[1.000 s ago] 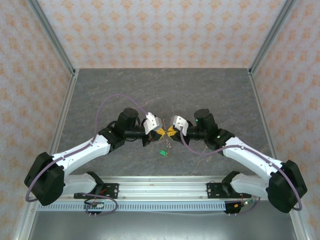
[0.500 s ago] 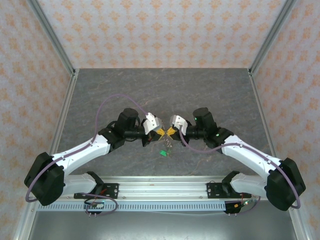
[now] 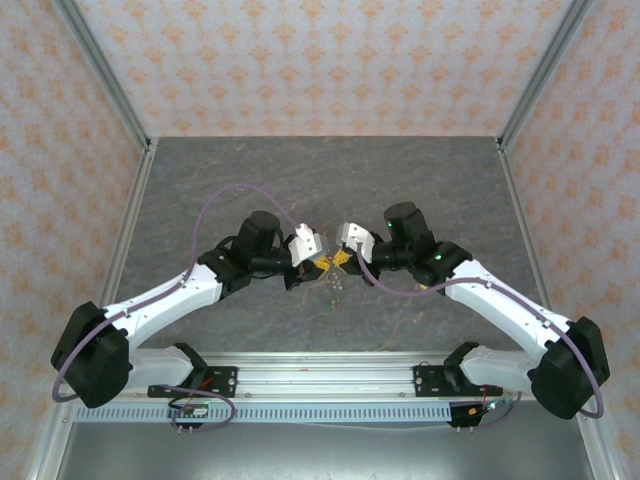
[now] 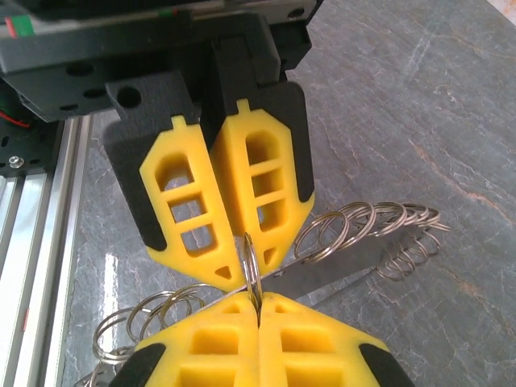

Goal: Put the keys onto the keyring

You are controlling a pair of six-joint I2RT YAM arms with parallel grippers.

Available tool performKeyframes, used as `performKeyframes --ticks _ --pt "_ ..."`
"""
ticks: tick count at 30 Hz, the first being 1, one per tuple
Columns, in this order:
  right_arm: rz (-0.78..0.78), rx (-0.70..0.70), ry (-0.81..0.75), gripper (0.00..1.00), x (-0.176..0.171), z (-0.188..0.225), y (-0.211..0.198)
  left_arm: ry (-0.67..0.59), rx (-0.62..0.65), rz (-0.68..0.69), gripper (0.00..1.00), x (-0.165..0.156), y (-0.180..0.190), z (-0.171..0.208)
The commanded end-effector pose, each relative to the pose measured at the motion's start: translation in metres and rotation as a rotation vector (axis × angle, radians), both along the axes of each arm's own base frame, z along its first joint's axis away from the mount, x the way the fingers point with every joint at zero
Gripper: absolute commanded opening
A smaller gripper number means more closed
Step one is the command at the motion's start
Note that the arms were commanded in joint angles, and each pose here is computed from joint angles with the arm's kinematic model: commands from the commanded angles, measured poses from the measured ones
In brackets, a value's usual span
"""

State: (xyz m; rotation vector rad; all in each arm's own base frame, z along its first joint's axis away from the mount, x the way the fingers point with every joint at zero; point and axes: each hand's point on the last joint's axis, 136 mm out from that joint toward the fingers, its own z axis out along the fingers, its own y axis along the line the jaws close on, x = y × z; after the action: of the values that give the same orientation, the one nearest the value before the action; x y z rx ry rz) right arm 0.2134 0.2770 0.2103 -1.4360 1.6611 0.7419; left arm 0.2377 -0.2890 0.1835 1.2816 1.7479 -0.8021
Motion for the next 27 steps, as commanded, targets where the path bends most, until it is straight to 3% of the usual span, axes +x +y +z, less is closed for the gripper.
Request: performKeyframes --ticks 1,17,27 --pt "0.046 -0.002 -0.006 0.0 -0.005 0.011 0.003 -0.011 0.0 -0.046 0.12 -0.005 -0.005 0.008" --pt "0.015 -0.036 -0.012 0.0 0.002 0.004 0.0 -0.094 -0.035 0.048 0.15 -0.001 0.008 0.021" --pt "0.036 -0.022 -0.011 0.0 -0.001 0.002 0.003 -0.08 -0.049 -0.014 0.2 -0.005 -0.001 0.028"
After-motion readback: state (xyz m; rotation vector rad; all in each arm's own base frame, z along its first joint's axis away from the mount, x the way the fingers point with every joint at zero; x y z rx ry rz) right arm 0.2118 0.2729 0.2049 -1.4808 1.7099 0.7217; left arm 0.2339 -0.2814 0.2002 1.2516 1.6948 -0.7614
